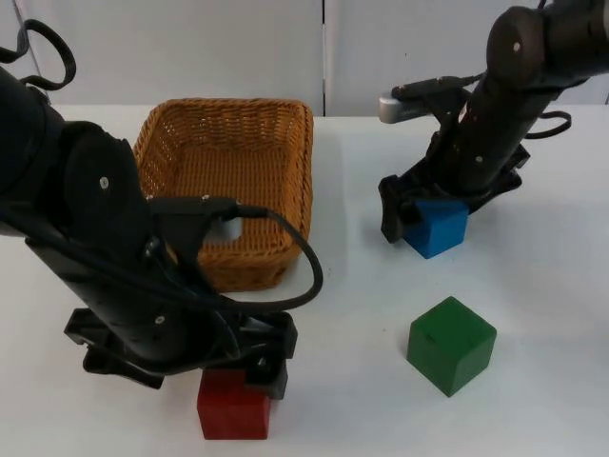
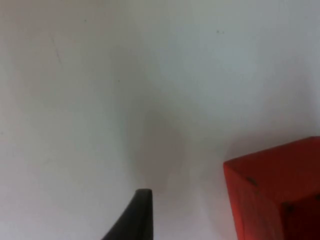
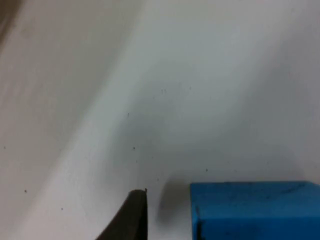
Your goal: Pick up one cube with each hand and place exactly two cubes into the same basket, leaving the remaining cube outside.
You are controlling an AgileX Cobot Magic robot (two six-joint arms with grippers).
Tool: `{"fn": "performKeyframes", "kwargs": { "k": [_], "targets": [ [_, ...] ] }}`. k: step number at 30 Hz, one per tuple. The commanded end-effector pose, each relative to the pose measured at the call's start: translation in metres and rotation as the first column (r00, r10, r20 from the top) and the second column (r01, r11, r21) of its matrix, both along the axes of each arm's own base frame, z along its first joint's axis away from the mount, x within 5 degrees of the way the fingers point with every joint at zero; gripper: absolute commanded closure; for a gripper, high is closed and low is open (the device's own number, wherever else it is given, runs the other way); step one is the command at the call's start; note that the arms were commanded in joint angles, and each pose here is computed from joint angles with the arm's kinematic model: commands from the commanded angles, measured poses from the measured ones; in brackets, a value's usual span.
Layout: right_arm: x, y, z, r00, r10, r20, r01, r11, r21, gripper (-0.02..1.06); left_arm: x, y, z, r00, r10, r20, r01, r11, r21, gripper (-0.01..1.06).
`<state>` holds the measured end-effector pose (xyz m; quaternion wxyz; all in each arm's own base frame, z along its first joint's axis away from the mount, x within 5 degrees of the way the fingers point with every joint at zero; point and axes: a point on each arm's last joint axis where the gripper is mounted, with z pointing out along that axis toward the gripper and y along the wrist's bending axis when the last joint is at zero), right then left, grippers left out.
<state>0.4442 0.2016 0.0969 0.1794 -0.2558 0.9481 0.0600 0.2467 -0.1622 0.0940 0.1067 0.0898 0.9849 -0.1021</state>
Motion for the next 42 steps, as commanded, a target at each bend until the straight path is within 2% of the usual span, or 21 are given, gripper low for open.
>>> {"fn": "performKeyframes", "kwargs": {
  "k": [1, 8, 15, 18, 22, 31, 33, 34, 35, 36, 38, 39, 42],
  "targets": [
    [0.002, 0.0, 0.001, 1.0, 0.003, 0.01, -0.003, 1.0, 0.005, 0.01, 0.001, -0.002, 0.001, 1.0, -0.002, 0.017, 0.002, 1.0, -0.005, 0.03],
    [0.002, 0.0, 0.001, 1.0, 0.003, 0.009, -0.003, 1.0, 0.005, 0.09, 0.002, -0.003, 0.001, 1.0, -0.001, 0.026, 0.001, 1.0, -0.007, 0.03],
    [0.002, 0.0, 0.001, 1.0, 0.003, 0.01, -0.003, 1.0, 0.005, 0.1, 0.004, -0.003, 0.001, 0.999, 0.003, 0.051, -0.003, 1.0, -0.015, 0.03],
    [0.002, 0.0, 0.002, 1.0, 0.002, 0.014, -0.002, 1.0, 0.006, 0.1, 0.004, -0.003, -0.003, 0.999, 0.005, 0.039, -0.004, 1.0, -0.008, 0.03],
    [0.003, 0.0, 0.002, 1.0, 0.002, 0.016, -0.002, 1.0, 0.007, 0.1, 0.0, -0.001, -0.024, 0.999, 0.012, -0.04, -0.01, 0.999, 0.03, 0.03],
    [0.003, 0.0, 0.002, 1.0, 0.002, 0.016, -0.002, 1.0, 0.007, 0.13, 0.0, -0.001, -0.027, 0.999, 0.012, -0.042, -0.01, 0.999, 0.033, 0.05],
    [0.002, 0.0, 0.002, 1.0, 0.002, 0.013, -0.002, 1.0, 0.006, 0.21, 0.0, -0.001, -0.027, 0.999, 0.011, -0.044, -0.01, 0.999, 0.034, 0.06],
    [0.002, 0.0, 0.001, 1.0, 0.003, 0.011, -0.003, 1.0, 0.005, 0.29, 0.0, -0.001, -0.027, 0.999, 0.011, -0.044, -0.01, 0.999, 0.034, 0.1],
    [0.002, 0.0, 0.001, 1.0, 0.003, 0.011, -0.003, 1.0, 0.005, 0.29, 0.0, -0.001, -0.027, 0.999, 0.011, -0.044, -0.01, 0.999, 0.034, 0.1],
    [0.002, 0.0, 0.001, 1.0, 0.003, 0.007, -0.003, 1.0, 0.004, 0.38, -0.001, -0.001, -0.027, 0.999, 0.011, -0.046, -0.01, 0.999, 0.034, 0.14],
    [0.001, -0.001, 0.003, 1.0, 0.004, 0.002, -0.004, 1.0, 0.002, 0.59, -0.002, -0.001, -0.027, 0.998, 0.01, -0.064, -0.008, 0.999, 0.039, 0.34],
    [0.001, -0.001, 0.003, 1.0, 0.004, 0.002, -0.004, 1.0, 0.002, 0.59, -0.002, -0.001, -0.027, 0.998, 0.01, -0.064, -0.008, 0.999, 0.039, 0.34],
    [0.0, -0.001, 0.018, 1.0, 0.005, 0.019, -0.005, 1.0, 0.011, 0.94, -0.004, -0.001, -0.022, 0.997, -0.002, -0.08, 0.005, 0.999, 0.039, 0.76]
  ]
}}
